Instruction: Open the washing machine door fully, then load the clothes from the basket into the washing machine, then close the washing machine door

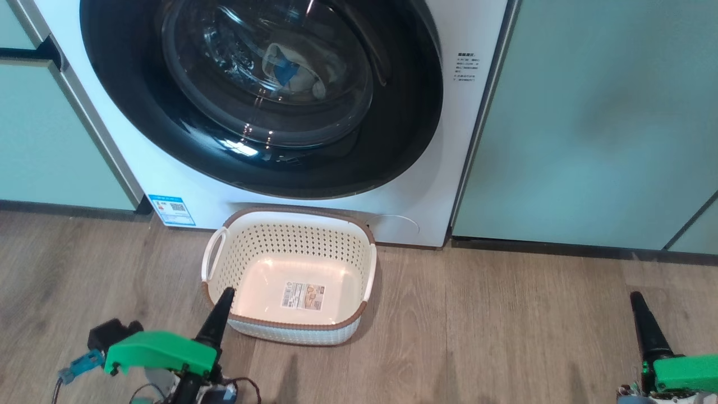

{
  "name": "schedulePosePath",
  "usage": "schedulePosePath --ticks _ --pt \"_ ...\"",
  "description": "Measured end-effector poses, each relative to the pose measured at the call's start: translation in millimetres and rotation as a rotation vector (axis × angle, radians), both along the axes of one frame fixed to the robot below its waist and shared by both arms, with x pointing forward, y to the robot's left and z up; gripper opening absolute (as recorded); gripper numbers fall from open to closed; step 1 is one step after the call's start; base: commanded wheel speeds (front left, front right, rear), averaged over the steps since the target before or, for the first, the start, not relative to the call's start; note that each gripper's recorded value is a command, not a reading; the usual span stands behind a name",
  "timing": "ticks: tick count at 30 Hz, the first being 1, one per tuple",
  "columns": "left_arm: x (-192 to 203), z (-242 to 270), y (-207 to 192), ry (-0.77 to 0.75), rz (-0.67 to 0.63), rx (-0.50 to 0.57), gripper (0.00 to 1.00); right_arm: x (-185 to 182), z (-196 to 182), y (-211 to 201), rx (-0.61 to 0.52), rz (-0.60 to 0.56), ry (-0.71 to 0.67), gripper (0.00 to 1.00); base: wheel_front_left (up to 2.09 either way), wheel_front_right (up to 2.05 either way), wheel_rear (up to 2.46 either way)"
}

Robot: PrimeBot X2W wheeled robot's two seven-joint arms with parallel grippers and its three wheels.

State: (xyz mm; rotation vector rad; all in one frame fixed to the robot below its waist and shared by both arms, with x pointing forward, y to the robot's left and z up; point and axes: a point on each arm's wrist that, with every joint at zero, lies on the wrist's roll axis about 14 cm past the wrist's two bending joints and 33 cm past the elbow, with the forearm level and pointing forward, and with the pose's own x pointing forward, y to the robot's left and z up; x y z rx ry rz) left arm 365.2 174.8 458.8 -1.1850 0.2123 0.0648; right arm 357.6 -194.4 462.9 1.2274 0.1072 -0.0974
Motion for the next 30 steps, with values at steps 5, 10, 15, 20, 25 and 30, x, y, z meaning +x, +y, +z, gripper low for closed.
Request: schedulePosePath --ticks 5,10,15,20,25,30 --pt "3 5 1 -0.015 0.013 -0.060 0.00 3 2 -1 0.055 -0.008 -0.005 0.00 0.00 0.00 0.00" --pt "2 4 4 -0.019 0.030 -0.120 0.00 5 4 -2 0.111 -0.014 -0.013 0.00 0.00 0.00 0.00" --pt "2 5 5 -0.024 0.041 -0.167 0.00 6 5 -4 0.156 -0.024 -0.016 0.00 0.00 0.00 0.00" --pt "6 11 7 -0.045 0.053 -0.226 0.00 10 9 -4 0.210 -0.029 -0.029 0.00 0.00 0.00 0.00" --pt "5 11 12 -0.055 0.074 -0.293 0.00 10 9 -6 0.278 -0.038 -0.032 0.00 0.00 0.00 0.00" --pt "8 16 12 -0.077 0.081 -0.351 0.00 11 10 -8 0.331 -0.047 -0.038 0.00 0.00 0.00 0.00"
